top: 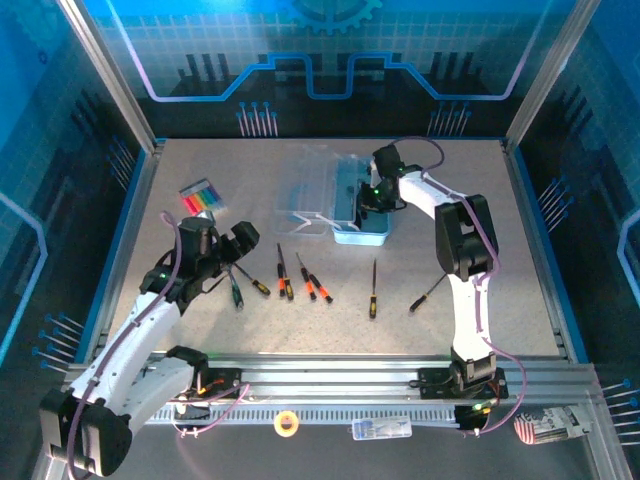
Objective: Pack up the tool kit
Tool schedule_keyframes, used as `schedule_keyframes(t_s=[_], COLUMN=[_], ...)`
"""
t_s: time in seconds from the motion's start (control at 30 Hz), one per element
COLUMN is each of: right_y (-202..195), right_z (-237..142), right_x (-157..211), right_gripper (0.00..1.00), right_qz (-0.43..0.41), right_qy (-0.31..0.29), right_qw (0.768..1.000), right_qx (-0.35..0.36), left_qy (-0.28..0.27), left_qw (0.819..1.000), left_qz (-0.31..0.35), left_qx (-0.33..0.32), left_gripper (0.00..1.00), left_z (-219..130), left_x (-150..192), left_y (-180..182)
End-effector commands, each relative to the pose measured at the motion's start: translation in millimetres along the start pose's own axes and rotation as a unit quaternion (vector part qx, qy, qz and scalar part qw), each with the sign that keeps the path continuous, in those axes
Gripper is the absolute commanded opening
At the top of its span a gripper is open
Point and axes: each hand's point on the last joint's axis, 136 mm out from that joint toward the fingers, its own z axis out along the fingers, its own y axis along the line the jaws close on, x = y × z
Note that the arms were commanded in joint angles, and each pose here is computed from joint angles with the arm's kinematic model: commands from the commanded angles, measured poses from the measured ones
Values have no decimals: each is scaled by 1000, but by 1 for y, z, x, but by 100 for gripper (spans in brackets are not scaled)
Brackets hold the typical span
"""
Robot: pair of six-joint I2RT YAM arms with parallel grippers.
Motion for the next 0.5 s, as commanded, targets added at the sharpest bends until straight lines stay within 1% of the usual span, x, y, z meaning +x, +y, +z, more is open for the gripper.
schedule_keyframes(t_s=[0.0, 0.13, 0.3, 0.47], right_y=[5, 8, 15, 24], right_z=[-7, -20, -53, -82], right_x=[-9, -15, -28, -32], right_gripper=[26, 32, 34, 35], right_qz=[-1, -2, -5, 1], right_qy=[-5, -18, -54, -88], right_qw=[1000, 1000, 998, 996], right_qx=[-17, -17, -13, -25], left_qy=[-5, -4, -4, 3], left_qw=[1000, 1000, 1000, 1000], left_qz=[6, 9, 14, 11], left_qx=[-5, -7, -14, -21], left_gripper=[99, 99, 99, 99], left_z=[-4, -4, -5, -3], left_x=[-7, -6, -7, -6], left_y=[-1, -1, 1, 3])
